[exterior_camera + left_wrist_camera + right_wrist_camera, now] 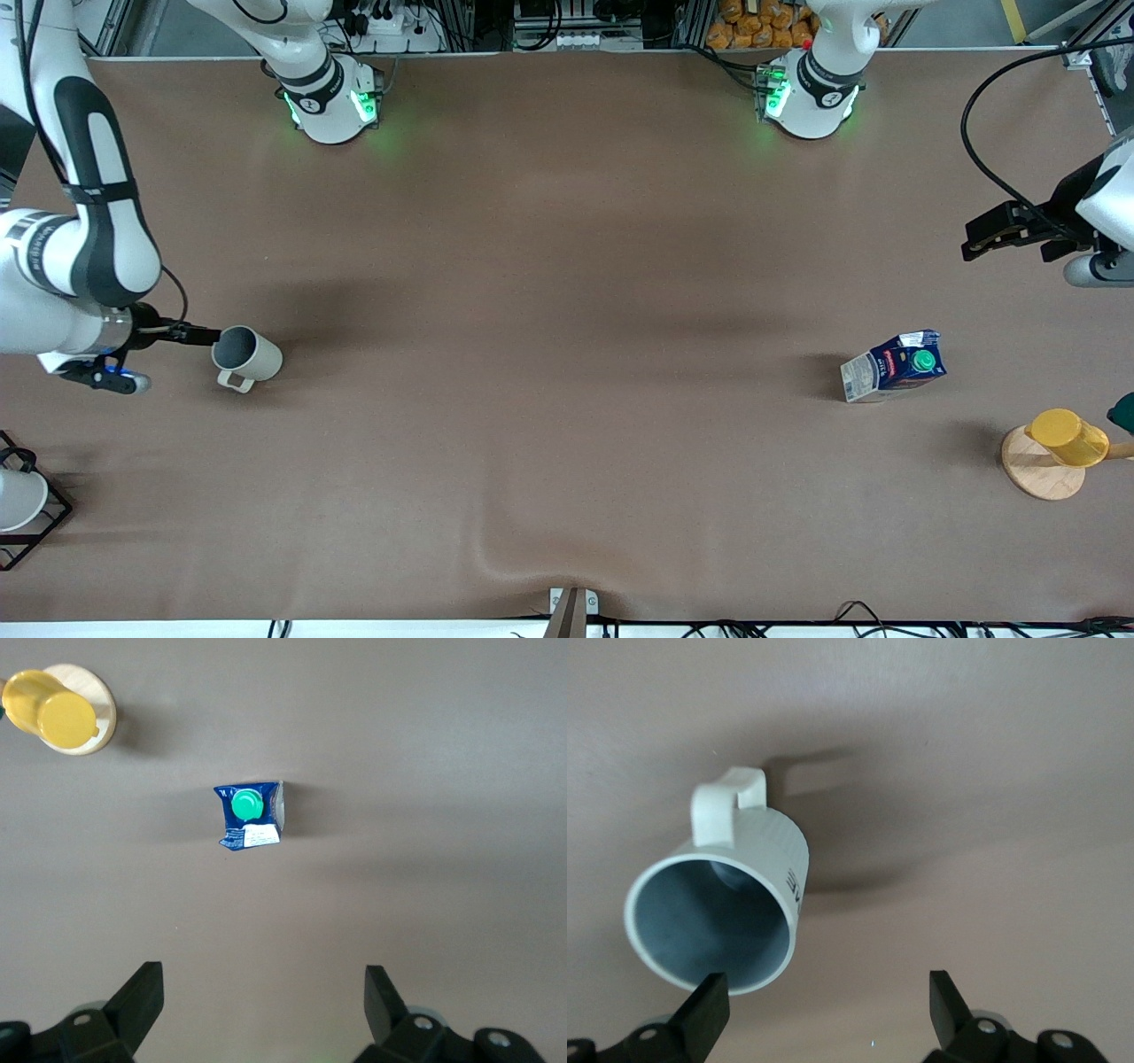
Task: Place milk next to cup
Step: 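Grasp the mug with the right gripper while the left gripper reaches the milk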
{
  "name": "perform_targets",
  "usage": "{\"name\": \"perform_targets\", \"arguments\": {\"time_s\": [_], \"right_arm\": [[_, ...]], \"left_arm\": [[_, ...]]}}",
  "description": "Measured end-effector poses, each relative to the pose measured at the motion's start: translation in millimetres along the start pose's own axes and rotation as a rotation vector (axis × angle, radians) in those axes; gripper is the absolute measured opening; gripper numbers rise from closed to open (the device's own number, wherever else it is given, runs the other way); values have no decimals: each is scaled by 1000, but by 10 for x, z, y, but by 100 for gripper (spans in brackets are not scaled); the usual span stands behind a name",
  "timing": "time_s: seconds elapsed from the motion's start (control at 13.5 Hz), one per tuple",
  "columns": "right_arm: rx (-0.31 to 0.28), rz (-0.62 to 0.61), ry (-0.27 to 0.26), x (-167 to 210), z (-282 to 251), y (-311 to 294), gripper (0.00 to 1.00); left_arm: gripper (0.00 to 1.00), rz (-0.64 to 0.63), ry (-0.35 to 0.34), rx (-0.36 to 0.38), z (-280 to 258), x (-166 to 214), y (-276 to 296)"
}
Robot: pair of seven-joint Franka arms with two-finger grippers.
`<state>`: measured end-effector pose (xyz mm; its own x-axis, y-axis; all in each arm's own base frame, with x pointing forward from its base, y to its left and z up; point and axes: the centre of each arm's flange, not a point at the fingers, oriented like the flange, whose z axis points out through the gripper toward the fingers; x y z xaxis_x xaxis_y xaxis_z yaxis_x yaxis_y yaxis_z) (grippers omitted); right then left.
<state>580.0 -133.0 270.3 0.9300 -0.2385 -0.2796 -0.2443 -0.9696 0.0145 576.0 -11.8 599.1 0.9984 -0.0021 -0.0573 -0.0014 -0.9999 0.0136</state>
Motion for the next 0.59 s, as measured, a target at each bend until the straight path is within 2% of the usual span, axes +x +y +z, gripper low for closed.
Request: {"name": "perform_targets", "arguments": {"time_s": [0.22,0.3,0.59], "right_arm": [[-1,2,2,-61,250,11,100],[0,3,6,-69,289,15,93],[-1,3,28,-81,464,10,46]], "left_arm": [[100,-33,-9,-7,177,126,-209],[100,-40,-1,-8,246,178,-261],[100,-62,-6,-17,711,381,-409]]}}
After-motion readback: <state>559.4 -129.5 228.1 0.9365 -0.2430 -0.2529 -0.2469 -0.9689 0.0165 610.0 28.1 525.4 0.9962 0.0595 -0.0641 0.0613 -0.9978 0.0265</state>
